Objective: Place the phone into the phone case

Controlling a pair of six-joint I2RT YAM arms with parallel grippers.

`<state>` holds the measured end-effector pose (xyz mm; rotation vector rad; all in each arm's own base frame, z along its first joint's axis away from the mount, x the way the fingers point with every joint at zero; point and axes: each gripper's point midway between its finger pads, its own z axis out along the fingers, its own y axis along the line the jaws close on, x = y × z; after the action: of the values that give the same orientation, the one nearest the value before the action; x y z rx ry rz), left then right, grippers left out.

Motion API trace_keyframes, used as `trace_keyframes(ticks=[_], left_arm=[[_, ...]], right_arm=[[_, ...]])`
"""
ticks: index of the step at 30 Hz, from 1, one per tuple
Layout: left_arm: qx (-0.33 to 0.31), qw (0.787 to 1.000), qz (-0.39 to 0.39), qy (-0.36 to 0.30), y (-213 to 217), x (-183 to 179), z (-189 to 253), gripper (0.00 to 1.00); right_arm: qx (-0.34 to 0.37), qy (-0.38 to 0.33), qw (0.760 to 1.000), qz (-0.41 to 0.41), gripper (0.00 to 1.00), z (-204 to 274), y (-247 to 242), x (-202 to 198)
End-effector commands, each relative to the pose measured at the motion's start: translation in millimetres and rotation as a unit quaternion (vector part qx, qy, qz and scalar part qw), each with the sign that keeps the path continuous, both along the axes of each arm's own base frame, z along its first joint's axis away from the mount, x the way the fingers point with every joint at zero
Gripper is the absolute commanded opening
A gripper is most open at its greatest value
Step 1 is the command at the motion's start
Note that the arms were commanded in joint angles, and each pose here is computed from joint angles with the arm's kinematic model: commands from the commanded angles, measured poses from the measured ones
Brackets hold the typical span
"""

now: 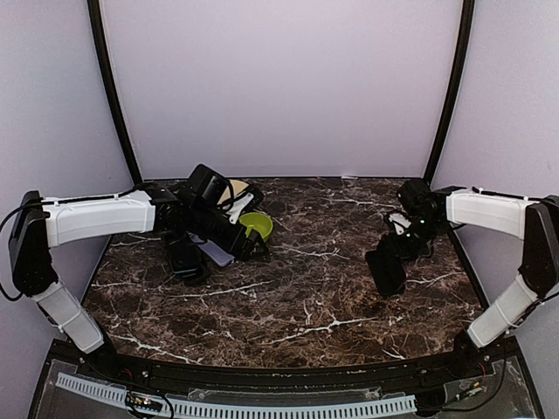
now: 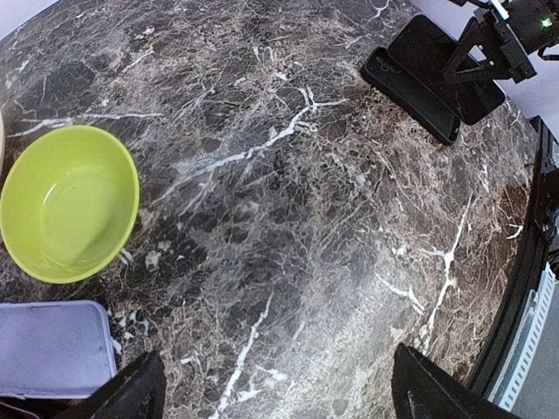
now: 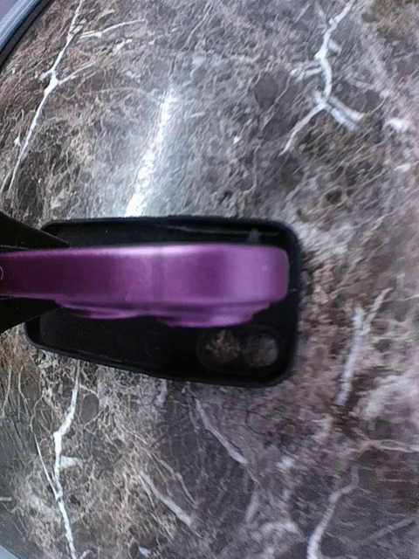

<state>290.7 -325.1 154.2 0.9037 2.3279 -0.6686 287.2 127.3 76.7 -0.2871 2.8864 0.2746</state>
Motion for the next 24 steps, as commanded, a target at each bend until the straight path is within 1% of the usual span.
trace_keyframes(ticks=[1,4,9,12,16,19,24], left_arm=[[-0.013,1.000,0.005,0.005,-8.8,5.7,8.6,0.92],[-0.013,1.000,0.005,0.010,-9.9,6.3,6.4,0.92],[-0.006,1.000,0.005,0.006,-7.6,6.4,5.5,0.92],[-0.005,1.000,0.006,0.004,-7.3,6.8,4.8,0.92],[-0.003,1.000,0.003,0.006,-8.0,6.4,2.8,0.91],[0.001,1.000,0.004,0.005,-6.7,7.0,0.8,0.91],[0.001,1.000,0.005,0.003,-5.4,6.3,1.1,0.91]], right_arm=[[0.027,0.016,1.000,0.000,0.00,-13.7,4.4,2.9],[0.053,0.034,0.998,0.012,0.00,-20.2,15.5,2.0],[0.061,0.057,0.996,0.012,0.00,-33.5,18.2,-4.9],[0.096,0.071,0.993,0.017,0.00,-35.8,30.0,-8.5],[0.129,0.069,0.989,0.023,0.00,-29.1,42.5,-3.3],[0.122,0.070,0.990,0.019,0.00,-34.5,41.5,1.3],[0.123,0.091,0.988,0.001,0.00,-56.4,40.4,-2.2]])
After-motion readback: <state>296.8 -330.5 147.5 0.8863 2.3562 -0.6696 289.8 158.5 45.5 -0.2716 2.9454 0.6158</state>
